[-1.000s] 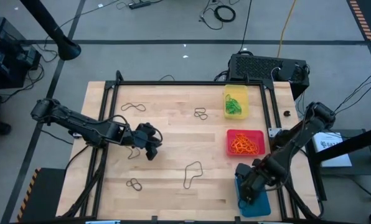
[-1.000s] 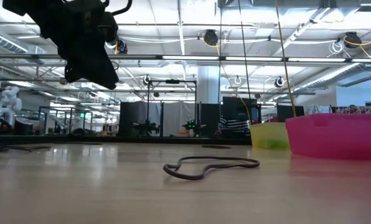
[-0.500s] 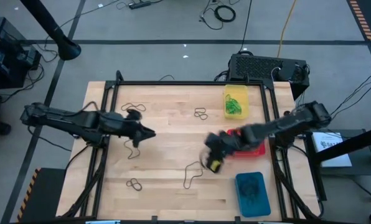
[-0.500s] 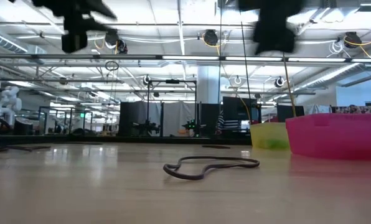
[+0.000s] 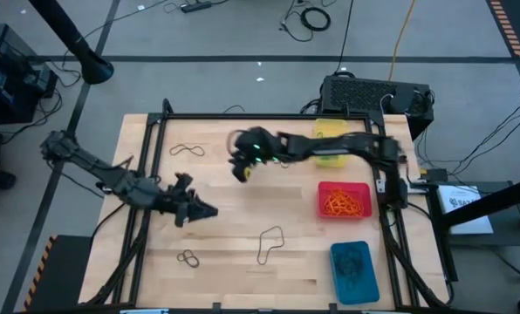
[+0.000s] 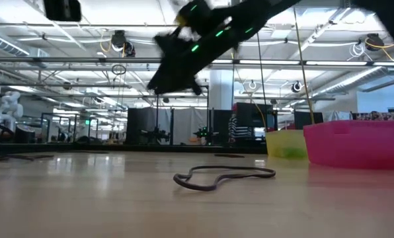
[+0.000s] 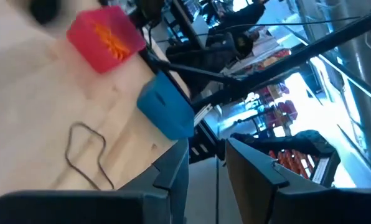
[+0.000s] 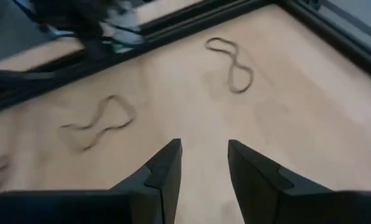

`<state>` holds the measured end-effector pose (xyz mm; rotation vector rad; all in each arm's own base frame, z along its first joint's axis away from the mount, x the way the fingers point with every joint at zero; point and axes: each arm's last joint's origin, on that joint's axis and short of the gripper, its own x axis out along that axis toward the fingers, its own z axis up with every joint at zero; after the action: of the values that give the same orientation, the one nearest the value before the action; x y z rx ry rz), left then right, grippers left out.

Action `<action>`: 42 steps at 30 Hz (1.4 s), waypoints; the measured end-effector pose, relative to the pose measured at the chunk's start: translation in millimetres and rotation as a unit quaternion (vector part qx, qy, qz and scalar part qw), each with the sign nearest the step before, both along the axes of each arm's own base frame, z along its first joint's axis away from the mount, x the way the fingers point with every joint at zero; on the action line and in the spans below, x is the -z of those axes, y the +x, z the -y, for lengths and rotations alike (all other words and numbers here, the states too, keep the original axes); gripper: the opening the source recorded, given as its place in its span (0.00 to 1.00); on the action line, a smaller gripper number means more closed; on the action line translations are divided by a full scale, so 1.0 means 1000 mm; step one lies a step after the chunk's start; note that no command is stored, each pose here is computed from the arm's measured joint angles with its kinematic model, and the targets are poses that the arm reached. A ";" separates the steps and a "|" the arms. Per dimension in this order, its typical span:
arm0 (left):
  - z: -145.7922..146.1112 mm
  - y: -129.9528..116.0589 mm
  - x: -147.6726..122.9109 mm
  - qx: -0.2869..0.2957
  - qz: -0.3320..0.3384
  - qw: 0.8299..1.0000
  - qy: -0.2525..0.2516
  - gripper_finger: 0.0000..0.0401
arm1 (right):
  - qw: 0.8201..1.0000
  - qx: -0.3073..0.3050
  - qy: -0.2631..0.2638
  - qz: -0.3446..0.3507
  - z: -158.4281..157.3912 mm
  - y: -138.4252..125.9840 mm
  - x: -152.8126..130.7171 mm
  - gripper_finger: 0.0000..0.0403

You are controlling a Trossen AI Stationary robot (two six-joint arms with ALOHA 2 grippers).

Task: Sort rubber bands into baskets
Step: Put the violet rubber band into the blue bin

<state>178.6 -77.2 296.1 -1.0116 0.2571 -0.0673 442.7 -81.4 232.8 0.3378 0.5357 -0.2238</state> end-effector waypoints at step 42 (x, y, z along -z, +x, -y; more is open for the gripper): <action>0.121 -0.010 0.071 -0.109 -0.072 0.970 -0.204 0.28 | 0.971 -0.055 -0.229 -0.031 0.047 0.141 0.136 0.12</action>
<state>169.0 -198.4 225.5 -1.4521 0.2685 0.1607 583.9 -128.3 96.4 -0.1491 0.5463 -0.2447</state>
